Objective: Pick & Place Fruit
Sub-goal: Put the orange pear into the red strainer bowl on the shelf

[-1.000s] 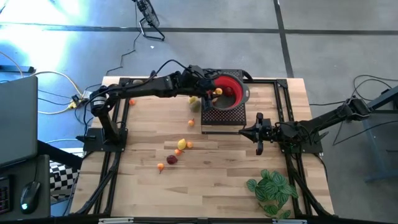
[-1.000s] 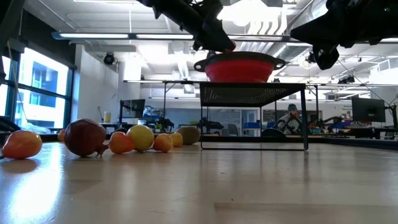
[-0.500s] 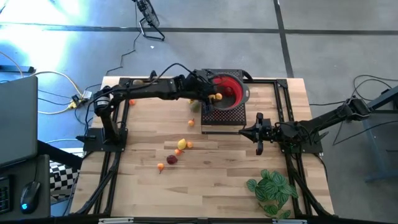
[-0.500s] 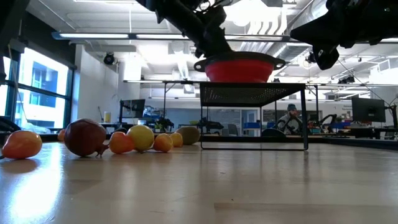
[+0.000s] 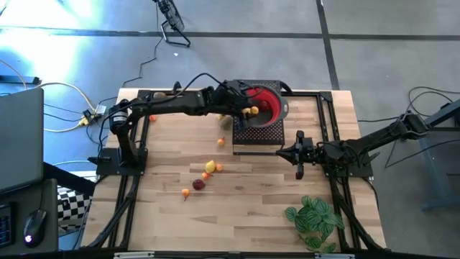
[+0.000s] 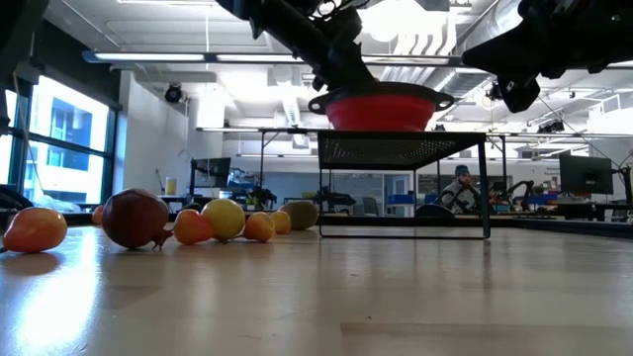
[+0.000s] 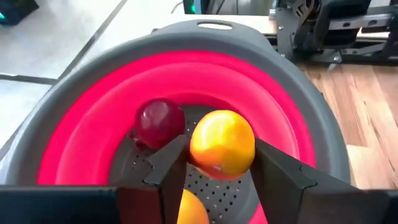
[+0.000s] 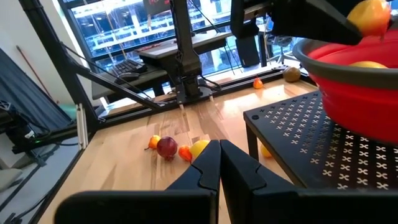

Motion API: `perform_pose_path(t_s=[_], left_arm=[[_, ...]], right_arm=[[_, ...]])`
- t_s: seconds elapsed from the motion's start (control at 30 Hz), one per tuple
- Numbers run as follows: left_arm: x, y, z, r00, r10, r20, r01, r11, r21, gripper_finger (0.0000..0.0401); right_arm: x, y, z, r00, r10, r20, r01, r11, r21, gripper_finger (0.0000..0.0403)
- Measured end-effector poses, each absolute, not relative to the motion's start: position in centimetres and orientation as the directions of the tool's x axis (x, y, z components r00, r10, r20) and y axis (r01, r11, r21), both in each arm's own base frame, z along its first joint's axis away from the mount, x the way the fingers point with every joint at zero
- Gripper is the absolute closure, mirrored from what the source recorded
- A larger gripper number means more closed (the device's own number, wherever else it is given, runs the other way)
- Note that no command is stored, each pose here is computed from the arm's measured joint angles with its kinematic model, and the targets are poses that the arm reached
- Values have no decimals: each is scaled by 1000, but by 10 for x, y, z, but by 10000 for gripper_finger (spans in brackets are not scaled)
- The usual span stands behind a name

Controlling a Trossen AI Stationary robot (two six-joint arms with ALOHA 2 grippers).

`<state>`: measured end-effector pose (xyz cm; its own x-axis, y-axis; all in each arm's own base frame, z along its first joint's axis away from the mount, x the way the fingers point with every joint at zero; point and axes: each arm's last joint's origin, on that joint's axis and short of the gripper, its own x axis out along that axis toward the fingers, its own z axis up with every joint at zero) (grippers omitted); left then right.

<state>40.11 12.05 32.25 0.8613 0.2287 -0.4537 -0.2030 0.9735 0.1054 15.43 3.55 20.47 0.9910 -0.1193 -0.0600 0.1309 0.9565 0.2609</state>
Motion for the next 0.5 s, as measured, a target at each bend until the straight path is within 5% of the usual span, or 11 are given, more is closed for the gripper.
perform_pose_path(t_s=[0.3,0.5], left_arm=[[402,121,324,867,231,-442,-197,973,121,177],[394,119,336,877,234,-419,-199,972,127,172]], right_arm=[[154,36,204,991,-119,-62,131,957,260,401],[154,36,205,991,-119,-61,131,956,263,401]])
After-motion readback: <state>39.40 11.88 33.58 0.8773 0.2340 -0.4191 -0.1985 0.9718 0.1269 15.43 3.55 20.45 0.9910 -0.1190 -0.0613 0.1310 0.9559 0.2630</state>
